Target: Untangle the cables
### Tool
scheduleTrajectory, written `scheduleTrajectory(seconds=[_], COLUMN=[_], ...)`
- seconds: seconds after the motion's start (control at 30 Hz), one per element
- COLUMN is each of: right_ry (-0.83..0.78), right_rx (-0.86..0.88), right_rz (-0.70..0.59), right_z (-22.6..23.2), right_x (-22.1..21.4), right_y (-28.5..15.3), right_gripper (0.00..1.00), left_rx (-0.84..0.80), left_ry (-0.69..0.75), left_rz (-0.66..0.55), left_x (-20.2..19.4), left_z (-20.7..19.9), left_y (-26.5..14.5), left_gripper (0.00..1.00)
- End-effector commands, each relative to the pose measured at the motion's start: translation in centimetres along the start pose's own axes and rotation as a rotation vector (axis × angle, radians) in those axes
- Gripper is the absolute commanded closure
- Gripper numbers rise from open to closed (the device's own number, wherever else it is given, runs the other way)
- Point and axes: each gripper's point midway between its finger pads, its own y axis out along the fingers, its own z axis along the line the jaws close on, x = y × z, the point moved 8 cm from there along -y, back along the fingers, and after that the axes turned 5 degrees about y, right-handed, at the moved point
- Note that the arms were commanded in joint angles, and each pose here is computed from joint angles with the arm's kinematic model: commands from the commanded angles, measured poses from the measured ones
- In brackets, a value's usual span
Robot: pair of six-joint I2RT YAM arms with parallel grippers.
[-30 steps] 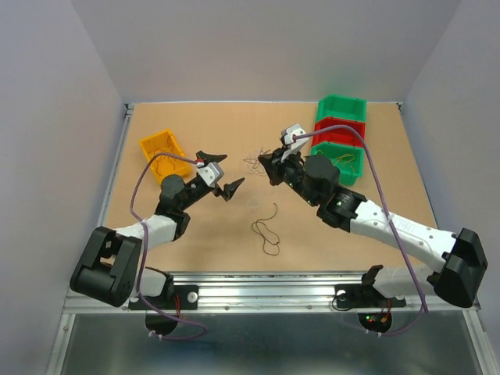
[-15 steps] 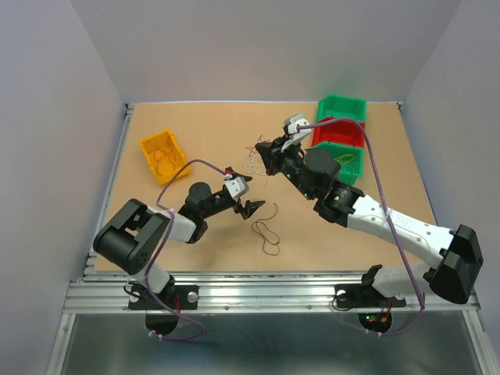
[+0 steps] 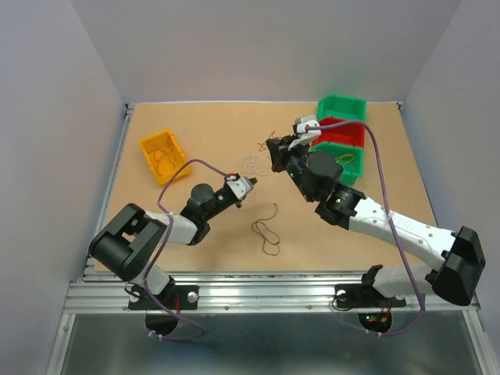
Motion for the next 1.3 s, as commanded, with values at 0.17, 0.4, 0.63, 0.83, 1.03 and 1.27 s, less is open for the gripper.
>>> scheduleTrajectory(seconds=[0.17, 0.4, 0.63, 0.83, 1.03, 1.27], right_ry=[-0.042, -0.097, -0.15, -0.157, -0.195, -0.247], right_rx=[-0.342, -0.148, 0.061, 0.118, 0.14, 0.327], right_rz=[-0.001, 0.071, 0.072, 0.078, 0.069, 0.172], right_z=[-4.8, -4.2, -2.9, -2.6, -3.1, -2.0], right_x=[-1.1, -2.5, -4.2, -4.6, -4.1, -5.2], right_y=[-3.3, -4.6, -4.3, -4.5, -5.9, -7.2], right_gripper=[0.51, 0.18, 0.18, 0.2, 0.19, 0.19], left_rx=[0.003, -0.146, -0.156, -0.077, 0.014, 0.055], left_ry=[0.052, 0.06, 0.043, 0.026, 0.029, 0.0], left_rz=[-0.125, -0.138, -0.111, -0.096, -0.077, -0.085], left_x=[9.8, 13.8, 14.9, 15.1, 14.6, 13.9], left_z=[2.8, 2.3, 2.6, 3.5, 4.6, 6.1], left_y=[-1.8, -3.7, -4.1, -4.2, -4.2, -4.4], left_gripper=[1.0, 1.0, 1.0, 1.0, 1.0, 1.0])
